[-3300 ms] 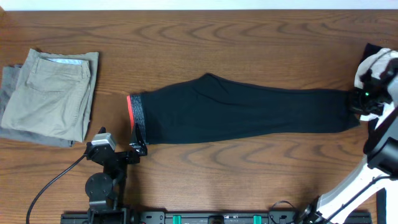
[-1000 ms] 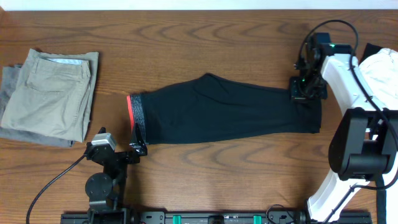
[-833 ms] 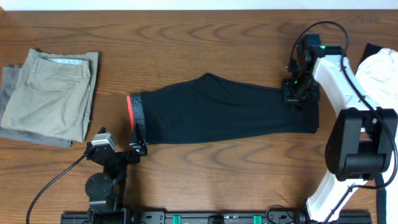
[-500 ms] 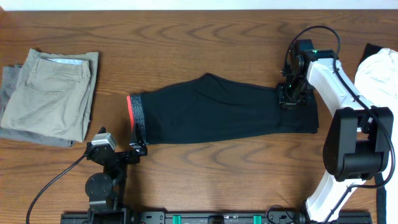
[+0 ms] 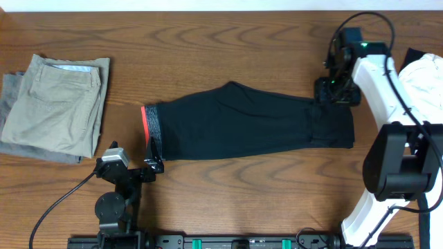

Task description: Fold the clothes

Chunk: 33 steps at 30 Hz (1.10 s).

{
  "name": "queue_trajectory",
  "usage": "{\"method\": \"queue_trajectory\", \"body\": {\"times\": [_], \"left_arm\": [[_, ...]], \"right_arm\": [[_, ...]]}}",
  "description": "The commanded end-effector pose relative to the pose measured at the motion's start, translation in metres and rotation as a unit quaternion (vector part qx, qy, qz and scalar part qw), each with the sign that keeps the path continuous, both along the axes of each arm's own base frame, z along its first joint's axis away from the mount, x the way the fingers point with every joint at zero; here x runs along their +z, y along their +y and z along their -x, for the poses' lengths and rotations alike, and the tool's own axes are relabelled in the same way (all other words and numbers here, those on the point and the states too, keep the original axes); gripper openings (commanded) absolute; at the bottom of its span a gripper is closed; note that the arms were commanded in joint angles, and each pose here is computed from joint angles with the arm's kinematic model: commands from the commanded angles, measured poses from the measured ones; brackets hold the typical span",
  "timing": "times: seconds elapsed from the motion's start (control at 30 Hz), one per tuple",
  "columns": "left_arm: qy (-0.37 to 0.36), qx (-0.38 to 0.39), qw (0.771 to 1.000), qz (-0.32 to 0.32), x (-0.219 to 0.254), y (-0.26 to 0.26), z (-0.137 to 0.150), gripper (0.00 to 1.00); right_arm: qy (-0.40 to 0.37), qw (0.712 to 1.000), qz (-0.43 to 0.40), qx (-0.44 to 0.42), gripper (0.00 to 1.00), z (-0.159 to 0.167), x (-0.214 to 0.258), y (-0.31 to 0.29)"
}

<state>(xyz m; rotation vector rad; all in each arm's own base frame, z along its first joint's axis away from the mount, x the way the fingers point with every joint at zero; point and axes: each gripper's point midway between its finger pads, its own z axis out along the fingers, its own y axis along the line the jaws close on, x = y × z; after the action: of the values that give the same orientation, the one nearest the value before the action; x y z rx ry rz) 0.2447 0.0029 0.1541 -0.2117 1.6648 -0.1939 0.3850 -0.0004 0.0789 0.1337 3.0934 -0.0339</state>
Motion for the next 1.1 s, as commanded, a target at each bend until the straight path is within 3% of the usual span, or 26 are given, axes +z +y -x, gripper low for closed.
{"method": "queue_trajectory", "body": {"times": [0.0,0.13,0.33,0.5,0.8,1.07], "left_arm": [[0.021,-0.008,1.0,-0.003,-0.015,-0.003,0.001,0.98],[0.021,-0.008,1.0,-0.003,-0.015,-0.003,0.001,0.98],[0.021,-0.008,1.0,-0.003,-0.015,-0.003,0.001,0.98],[0.021,-0.008,1.0,-0.003,-0.015,-0.003,0.001,0.98],[0.021,-0.008,1.0,-0.003,-0.015,-0.003,0.001,0.98],[0.021,-0.008,1.0,-0.003,-0.015,-0.003,0.001,0.98]], "right_arm": [[0.004,0.999,0.031,-0.024,0.69,0.005,0.007,-0.032],[0.017,0.999,0.018,-0.043,0.74,0.014,0.004,-0.06],[-0.013,0.992,-0.116,-0.044,0.75,0.018,-0.005,-0.079],[-0.085,0.966,-0.244,-0.023,0.73,0.019,-0.003,-0.087],[-0.15,0.928,-0.335,-0.056,0.73,0.032,-0.021,-0.096],[-0.15,0.929,-0.335,-0.056,0.73,0.044,-0.05,-0.087]]}}
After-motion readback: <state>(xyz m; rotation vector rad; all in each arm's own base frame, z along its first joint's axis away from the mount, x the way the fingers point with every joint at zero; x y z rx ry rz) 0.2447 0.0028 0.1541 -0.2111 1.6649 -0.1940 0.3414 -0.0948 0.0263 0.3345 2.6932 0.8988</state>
